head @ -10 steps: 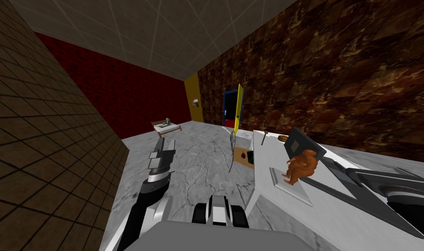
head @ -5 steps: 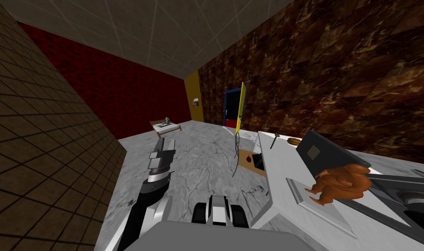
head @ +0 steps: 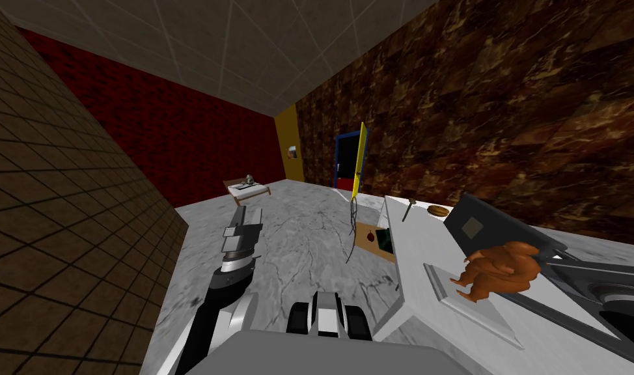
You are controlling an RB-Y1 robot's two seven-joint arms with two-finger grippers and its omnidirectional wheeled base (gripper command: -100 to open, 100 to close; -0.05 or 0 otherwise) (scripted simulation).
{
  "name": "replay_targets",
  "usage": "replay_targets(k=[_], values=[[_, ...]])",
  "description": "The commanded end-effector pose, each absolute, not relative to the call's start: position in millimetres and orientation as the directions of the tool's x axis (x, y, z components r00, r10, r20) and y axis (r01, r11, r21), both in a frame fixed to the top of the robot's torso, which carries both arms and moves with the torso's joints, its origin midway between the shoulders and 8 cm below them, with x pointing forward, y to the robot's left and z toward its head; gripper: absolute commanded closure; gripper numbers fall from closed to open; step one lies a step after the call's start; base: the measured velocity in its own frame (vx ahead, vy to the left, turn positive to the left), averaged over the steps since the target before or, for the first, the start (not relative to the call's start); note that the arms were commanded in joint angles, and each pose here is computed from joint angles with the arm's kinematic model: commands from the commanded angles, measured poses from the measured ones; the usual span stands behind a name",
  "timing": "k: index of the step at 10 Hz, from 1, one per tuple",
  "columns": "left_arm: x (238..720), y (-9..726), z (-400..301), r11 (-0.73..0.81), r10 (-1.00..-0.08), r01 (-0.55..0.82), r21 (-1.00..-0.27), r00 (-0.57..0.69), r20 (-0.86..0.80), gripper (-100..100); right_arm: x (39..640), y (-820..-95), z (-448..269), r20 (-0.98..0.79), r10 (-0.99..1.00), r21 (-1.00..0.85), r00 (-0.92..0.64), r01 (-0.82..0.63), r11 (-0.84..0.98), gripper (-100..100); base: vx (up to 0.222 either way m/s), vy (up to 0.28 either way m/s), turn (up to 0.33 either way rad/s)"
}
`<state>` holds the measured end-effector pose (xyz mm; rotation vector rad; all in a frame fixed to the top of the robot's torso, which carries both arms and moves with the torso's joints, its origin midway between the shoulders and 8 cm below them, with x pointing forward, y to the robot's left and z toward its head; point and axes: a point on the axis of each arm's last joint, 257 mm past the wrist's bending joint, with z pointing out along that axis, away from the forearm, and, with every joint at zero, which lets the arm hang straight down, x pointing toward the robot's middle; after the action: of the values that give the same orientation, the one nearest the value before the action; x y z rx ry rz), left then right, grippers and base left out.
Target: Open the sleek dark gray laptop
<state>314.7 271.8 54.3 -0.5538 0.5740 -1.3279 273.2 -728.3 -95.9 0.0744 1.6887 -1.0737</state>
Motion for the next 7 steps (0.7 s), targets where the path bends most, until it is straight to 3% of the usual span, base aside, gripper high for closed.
replay_targets(k=[1, 4, 5, 6, 7], values=[[314.7, 271.8, 54.3, 0.156, -0.987, 0.727, -0.668, 0.147, -0.071, 0, 280.2, -729.5, -100.1, -0.874, -0.354, -0.486, -0.333, 0.582, 0.652, 100, -0.151, -0.095, -0.020], [314.7, 271.8, 54.3, 0.156, -0.987, 0.727, -0.668, 0.147, -0.071, 0, 288.5, -730.3, -103.8, -0.939, -0.251, -0.344, -0.236, 0.622, 0.704, 100, -0.109, -0.102, -0.019], [314.7, 271.8, 54.3, 0.156, -0.987, 0.727, -0.668, 0.147, -0.071, 0, 285.7, -730.6, -102.9, -0.922, -0.281, -0.387, -0.266, 0.612, 0.689, 100, -0.043, -0.039, 0.041], [314.7, 271.8, 54.2, 0.156, -0.987, 0.727, -0.668, 0.147, -0.071, 0, 289.0, -725.0, -92.6, -0.911, -0.318, -0.411, -0.261, 0.597, 0.689, -100, -0.121, 0.032, 0.000], [314.7, 271.8, 54.3, 0.156, -0.987, 0.728, -0.668, 0.147, -0.070, 0, 290.2, -722.7, -88.4, -0.905, -0.335, -0.425, -0.261, 0.591, 0.686, -100, -0.178, 0.056, -0.012]])
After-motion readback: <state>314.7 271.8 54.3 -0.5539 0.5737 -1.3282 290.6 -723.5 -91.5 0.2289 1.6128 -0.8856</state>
